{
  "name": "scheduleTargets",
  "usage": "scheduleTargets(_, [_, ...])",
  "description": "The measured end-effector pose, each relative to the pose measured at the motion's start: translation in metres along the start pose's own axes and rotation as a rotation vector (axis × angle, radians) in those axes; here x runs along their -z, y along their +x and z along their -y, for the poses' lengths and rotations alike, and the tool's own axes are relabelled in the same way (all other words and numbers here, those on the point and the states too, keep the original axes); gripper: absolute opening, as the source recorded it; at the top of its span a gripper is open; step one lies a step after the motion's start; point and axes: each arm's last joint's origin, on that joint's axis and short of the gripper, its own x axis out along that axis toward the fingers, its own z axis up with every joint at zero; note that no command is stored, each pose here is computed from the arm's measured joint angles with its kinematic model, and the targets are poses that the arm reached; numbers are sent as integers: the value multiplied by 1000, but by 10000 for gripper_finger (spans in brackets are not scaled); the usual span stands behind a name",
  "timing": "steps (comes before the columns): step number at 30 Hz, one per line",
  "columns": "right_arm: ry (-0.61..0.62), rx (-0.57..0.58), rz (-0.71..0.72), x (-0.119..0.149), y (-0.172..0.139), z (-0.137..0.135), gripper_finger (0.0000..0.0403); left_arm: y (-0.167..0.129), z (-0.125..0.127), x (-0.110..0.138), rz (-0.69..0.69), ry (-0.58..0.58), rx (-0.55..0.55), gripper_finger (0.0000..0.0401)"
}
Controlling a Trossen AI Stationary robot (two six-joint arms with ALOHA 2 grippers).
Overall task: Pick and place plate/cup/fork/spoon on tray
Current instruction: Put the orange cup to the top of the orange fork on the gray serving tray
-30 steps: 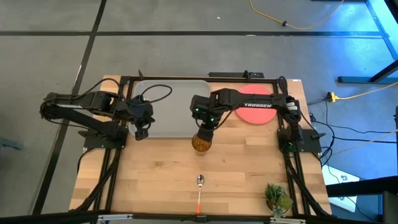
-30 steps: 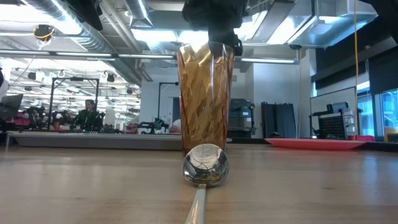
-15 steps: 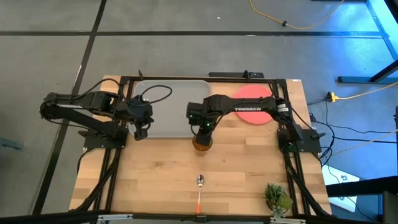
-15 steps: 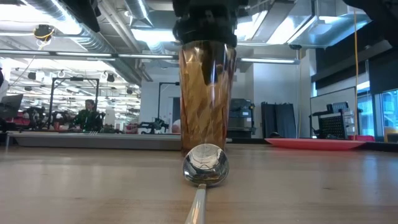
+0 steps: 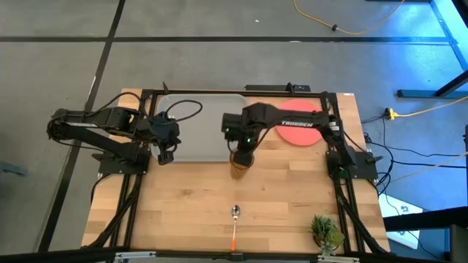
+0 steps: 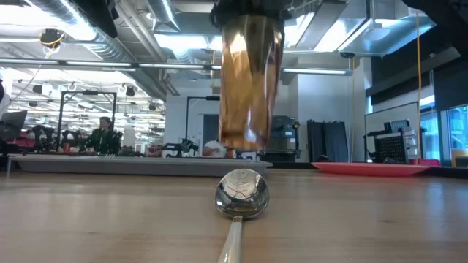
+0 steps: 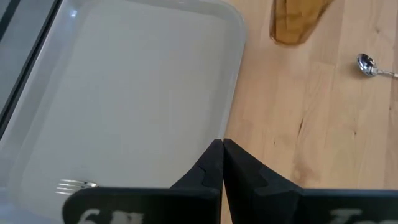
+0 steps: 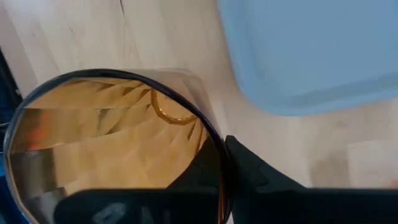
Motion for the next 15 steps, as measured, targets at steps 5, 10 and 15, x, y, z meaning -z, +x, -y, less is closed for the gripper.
scheduleTargets(5, [74, 46, 95, -5, -41, 25, 10, 0, 0, 0, 2, 0, 1, 0])
scheduleTargets(10, [191, 92, 134, -8, -60, 66, 9, 0, 0, 0, 2, 0, 1, 0])
scheduleTargets(15, [282, 115, 144, -13, -60, 106, 9, 0, 0, 0, 2, 20, 1, 0])
